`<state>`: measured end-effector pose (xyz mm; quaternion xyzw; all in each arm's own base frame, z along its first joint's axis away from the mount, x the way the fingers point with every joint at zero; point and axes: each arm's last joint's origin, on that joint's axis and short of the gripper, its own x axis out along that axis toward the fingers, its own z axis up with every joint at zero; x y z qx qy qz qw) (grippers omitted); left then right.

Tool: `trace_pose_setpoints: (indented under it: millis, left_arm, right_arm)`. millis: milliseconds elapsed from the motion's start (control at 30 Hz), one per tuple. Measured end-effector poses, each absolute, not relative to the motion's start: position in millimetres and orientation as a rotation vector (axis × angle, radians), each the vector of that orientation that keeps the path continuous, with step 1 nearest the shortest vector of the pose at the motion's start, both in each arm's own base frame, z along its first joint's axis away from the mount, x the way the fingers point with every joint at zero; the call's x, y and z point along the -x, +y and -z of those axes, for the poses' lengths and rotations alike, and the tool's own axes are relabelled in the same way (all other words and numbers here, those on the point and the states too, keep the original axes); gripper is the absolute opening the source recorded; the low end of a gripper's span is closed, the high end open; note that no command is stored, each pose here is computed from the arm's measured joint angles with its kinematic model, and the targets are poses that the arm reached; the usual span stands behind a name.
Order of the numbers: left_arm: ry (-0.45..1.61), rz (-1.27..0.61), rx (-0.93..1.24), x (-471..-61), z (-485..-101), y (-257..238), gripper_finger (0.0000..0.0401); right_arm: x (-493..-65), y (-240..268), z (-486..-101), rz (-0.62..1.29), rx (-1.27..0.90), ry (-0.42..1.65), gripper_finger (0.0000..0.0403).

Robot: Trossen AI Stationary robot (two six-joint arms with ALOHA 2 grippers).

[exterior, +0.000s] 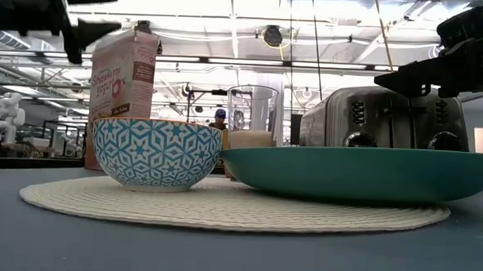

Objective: Arrange a breakfast setting
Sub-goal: Pour the cereal into the orange bowl

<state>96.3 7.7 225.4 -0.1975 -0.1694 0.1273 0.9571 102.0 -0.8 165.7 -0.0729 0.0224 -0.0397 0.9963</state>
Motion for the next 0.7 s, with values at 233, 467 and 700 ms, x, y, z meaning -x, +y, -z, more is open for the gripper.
trace_pose_setpoints:
  millis: [233,467,700]
  left_arm:
    - [-0.247,-0.366,0.222,-102,-282,10,0.0244]
    - [-0.073,-0.552,0.032,-122,-352,13,0.0244]
    - [0.177,-0.654,-0.021,-136,-413,20,0.0244]
  right_arm:
    - [-102,-1,-166,0.080,0.147,0.045,0.0384]
    - [-102,-1,-166,0.080,0.146,0.045,0.0384]
    - [-102,-1,-166,0.079,0.145,0.045,0.0384]
